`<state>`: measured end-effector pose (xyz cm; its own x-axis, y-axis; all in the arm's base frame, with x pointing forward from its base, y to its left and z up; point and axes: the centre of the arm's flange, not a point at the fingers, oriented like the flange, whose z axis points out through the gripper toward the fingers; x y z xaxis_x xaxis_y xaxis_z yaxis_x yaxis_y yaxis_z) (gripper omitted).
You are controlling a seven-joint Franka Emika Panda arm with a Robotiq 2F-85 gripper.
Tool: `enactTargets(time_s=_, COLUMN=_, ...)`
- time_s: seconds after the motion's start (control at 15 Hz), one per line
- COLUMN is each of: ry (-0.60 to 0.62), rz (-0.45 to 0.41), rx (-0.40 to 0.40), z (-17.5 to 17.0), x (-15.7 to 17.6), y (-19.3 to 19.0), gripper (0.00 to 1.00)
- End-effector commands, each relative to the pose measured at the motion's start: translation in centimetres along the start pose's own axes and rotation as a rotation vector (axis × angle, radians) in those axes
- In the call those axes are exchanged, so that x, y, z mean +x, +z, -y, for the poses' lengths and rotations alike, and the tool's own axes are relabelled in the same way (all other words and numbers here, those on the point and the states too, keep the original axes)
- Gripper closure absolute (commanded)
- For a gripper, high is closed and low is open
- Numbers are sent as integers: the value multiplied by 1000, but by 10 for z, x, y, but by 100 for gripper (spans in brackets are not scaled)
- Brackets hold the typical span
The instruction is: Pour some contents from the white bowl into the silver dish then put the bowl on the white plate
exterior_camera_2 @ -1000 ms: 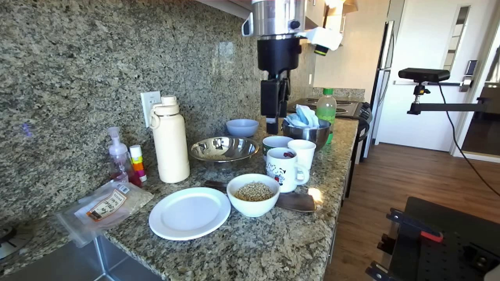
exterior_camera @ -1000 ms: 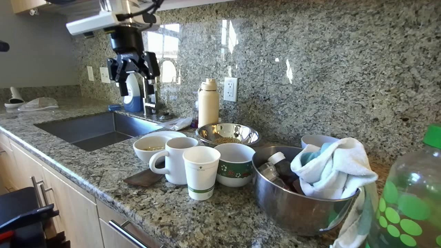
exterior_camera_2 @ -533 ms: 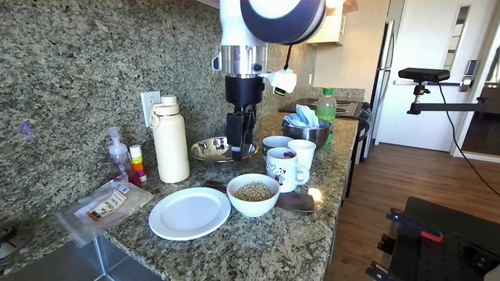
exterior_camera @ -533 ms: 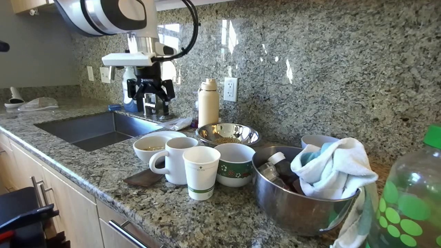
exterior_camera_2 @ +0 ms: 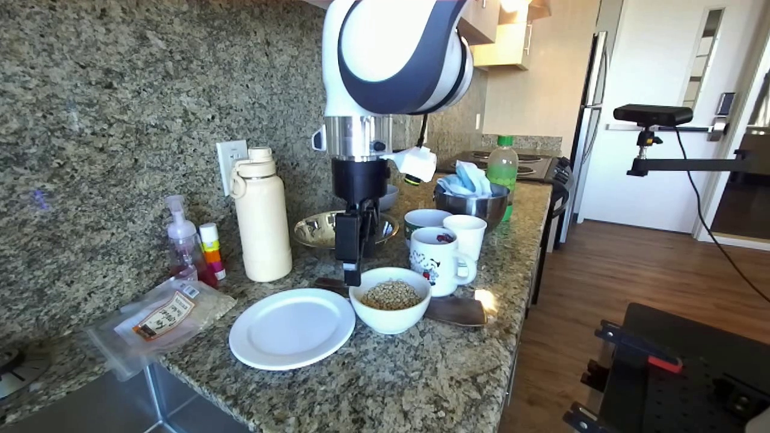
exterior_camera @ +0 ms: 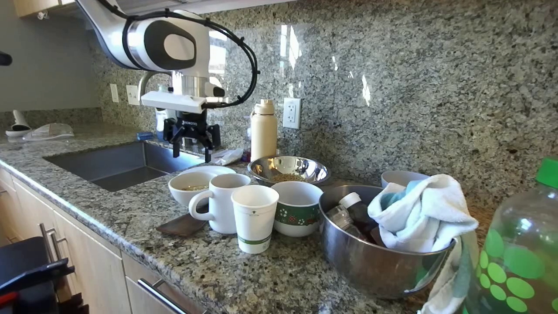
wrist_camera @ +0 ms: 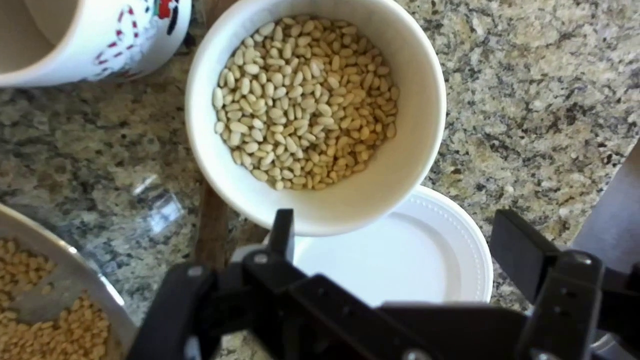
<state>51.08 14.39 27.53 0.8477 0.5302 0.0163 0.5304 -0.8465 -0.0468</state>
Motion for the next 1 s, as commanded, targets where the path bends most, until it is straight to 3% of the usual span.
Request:
enactTargets(time_s=0.0, ry=-29, rz=2, rx=50, z=3, x=7, y=19, gripper=0)
enactTargets(time_s=0.4, ry=-25, rz=42, rx=86, z=14, x=-3, y=47, gripper=0)
enactTargets(time_s=0.93, ry=-14, rz=62, rx=88, z=17, x=-13, y=55, gripper=0)
